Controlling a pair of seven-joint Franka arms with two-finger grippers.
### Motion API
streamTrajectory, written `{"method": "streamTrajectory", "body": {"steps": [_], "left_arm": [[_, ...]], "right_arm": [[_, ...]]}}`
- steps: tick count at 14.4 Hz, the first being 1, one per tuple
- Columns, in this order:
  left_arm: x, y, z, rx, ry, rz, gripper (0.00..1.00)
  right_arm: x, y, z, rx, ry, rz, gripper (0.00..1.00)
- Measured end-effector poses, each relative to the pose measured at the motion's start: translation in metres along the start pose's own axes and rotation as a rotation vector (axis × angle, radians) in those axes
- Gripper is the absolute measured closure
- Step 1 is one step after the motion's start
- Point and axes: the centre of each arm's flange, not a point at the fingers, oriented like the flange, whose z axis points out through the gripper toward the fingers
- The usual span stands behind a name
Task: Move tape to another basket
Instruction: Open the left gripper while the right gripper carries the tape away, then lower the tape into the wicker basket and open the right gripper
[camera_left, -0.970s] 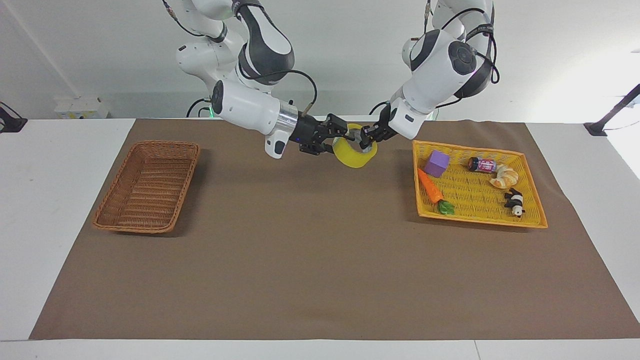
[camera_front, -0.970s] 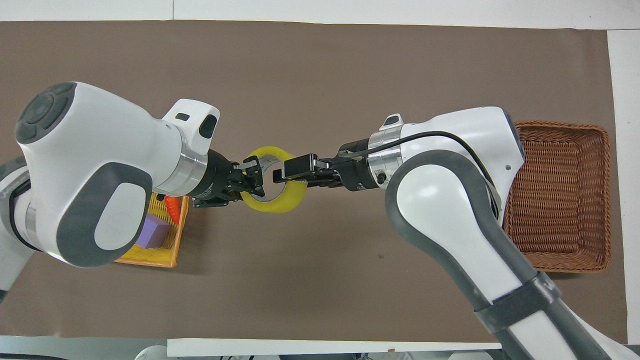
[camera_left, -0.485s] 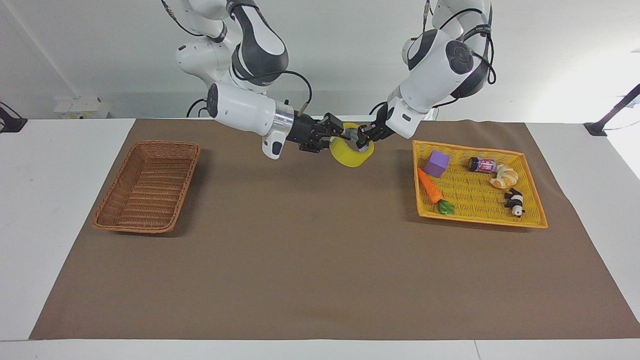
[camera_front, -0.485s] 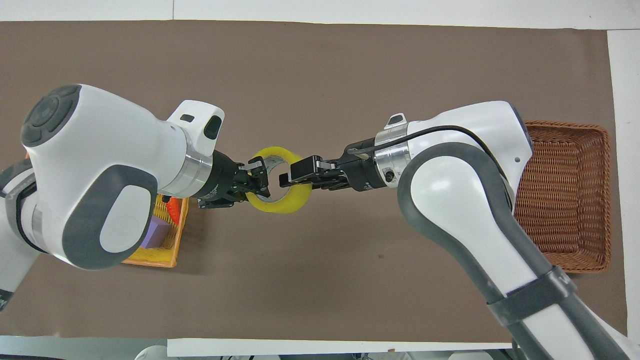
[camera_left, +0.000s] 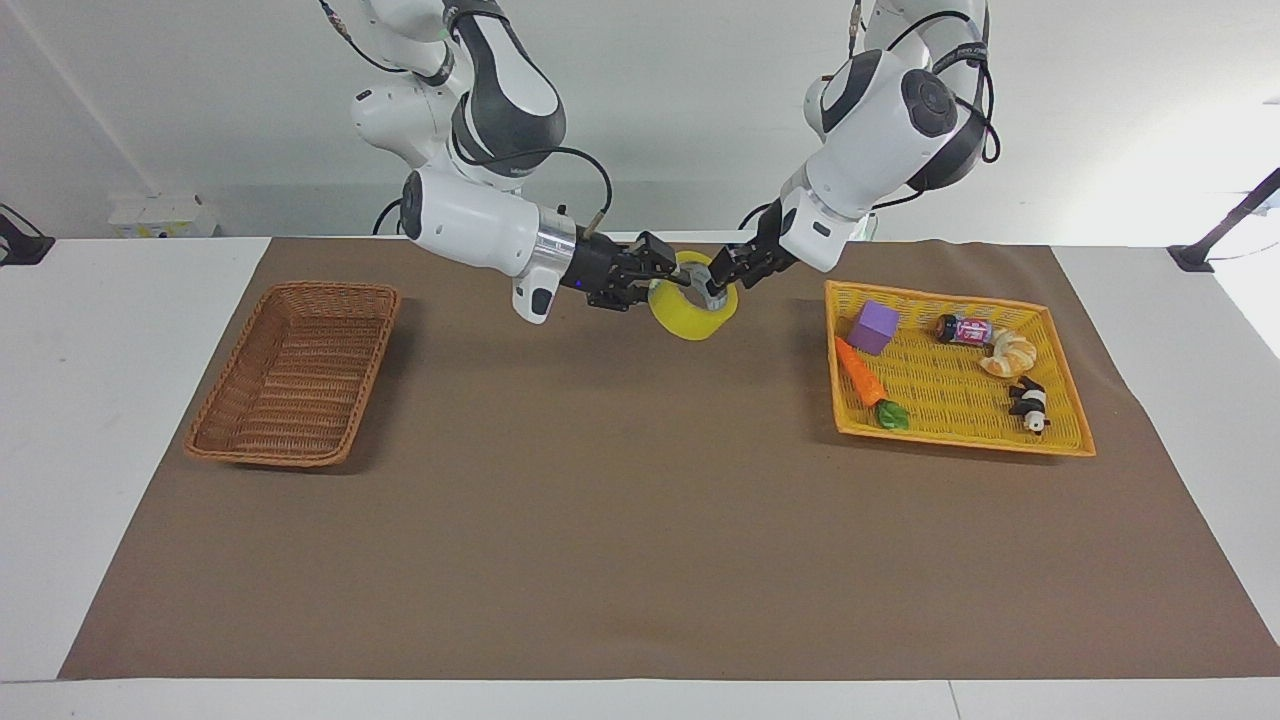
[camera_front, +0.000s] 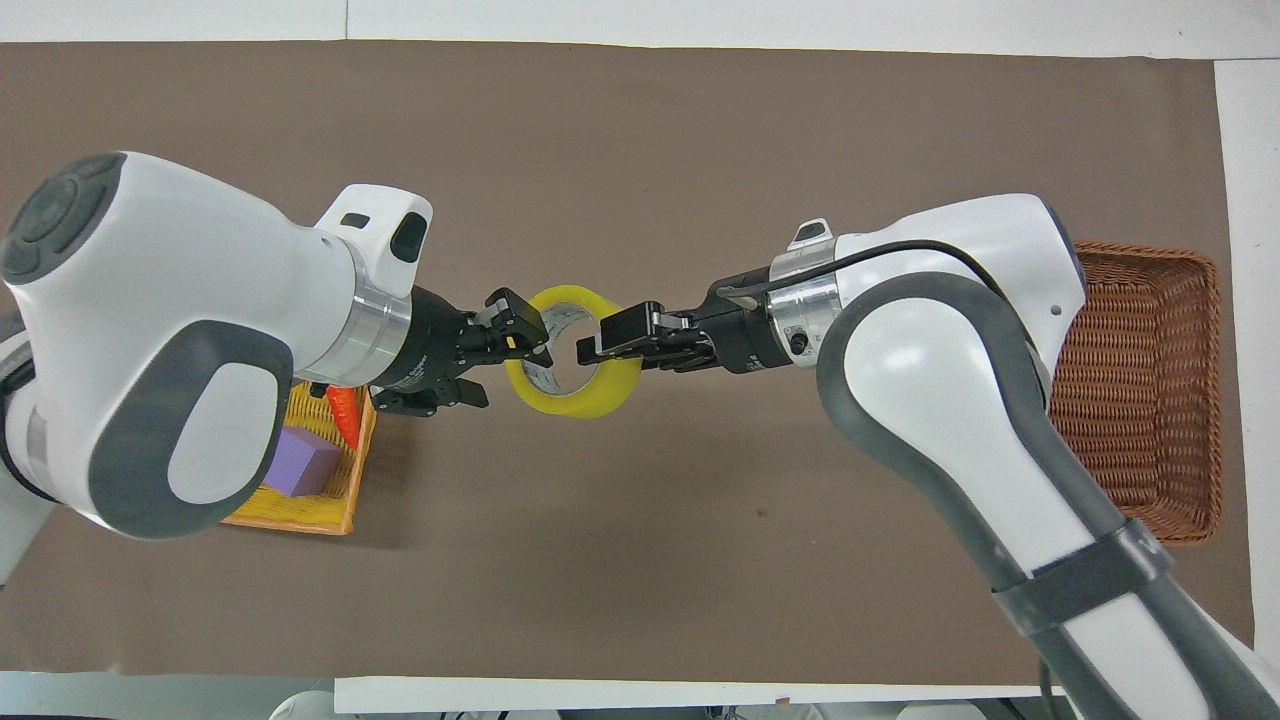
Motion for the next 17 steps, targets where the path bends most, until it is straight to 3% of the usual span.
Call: {"method": "streamTrajectory", "body": {"steps": [2,5,9,14,17], "left_arm": [[-0.002,0.000,-0.038,0.033,0.028,0.001,0.00],[0.024,-0.030,-0.081,0.098,0.124,-0.019,0.00],[0.079,-0.098,-0.110,0.223,0.175,0.089,0.00],[0.126,-0.186,-0.146,0.290,0.140,0.277,0.00],[0.141,-0.220,-0.160,0.285,0.138,0.286,0.00]], "right_arm": [[0.002,0.006,-0.009,-0.001,-0.011,-0.010,0.47],[0.015,0.042,-0.064,-0.013,-0.030,-0.031,0.47],[0.020,0.135,-0.194,-0.027,0.015,-0.039,0.47],[-0.024,0.249,-0.336,-0.126,0.101,-0.048,0.47],[-0.069,0.322,-0.390,-0.109,0.117,-0.069,0.47]]}}
